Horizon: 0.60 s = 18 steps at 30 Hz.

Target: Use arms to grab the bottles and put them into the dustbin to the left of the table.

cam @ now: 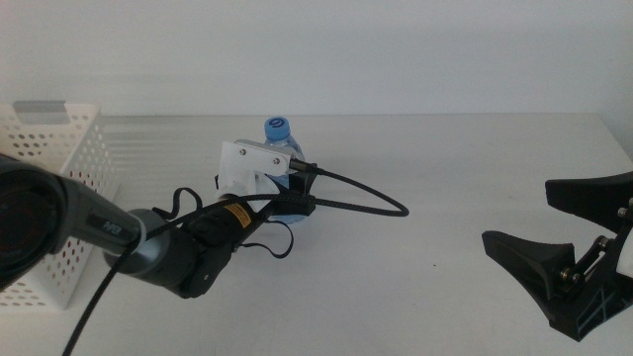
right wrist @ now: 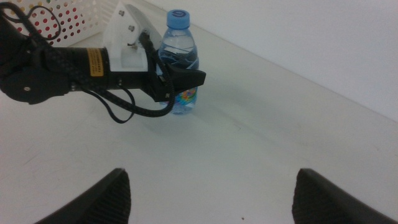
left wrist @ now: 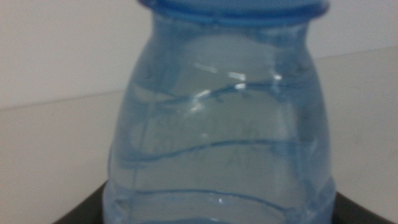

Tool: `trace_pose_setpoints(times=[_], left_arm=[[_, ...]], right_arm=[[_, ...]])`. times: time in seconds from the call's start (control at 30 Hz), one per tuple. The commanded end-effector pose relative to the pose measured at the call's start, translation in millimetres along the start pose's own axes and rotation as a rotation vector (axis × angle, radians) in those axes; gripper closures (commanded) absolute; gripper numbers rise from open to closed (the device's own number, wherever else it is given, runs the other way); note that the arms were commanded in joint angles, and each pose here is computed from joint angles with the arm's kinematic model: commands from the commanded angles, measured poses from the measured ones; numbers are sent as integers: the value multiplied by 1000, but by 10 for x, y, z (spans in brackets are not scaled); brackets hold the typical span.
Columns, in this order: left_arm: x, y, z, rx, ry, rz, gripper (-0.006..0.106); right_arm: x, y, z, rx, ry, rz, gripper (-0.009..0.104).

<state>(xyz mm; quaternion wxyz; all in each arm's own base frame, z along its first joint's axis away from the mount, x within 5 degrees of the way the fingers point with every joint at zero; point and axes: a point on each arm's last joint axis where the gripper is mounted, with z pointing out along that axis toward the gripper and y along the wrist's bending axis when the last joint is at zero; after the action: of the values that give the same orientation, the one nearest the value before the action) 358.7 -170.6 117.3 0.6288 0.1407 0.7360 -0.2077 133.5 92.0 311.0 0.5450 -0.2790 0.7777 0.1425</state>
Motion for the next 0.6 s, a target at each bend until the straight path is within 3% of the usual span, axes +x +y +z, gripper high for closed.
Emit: trace_pose_setpoints(times=[0.0, 0.57], left_arm=[[-393, -51, -73, 13, -149, -24, 105], [-1570, -232, -925, -46, 77, 87, 105]], right_arm=[[-143, -15, -45, 10, -94, -21, 27], [-143, -15, -45, 10, -94, -21, 27]])
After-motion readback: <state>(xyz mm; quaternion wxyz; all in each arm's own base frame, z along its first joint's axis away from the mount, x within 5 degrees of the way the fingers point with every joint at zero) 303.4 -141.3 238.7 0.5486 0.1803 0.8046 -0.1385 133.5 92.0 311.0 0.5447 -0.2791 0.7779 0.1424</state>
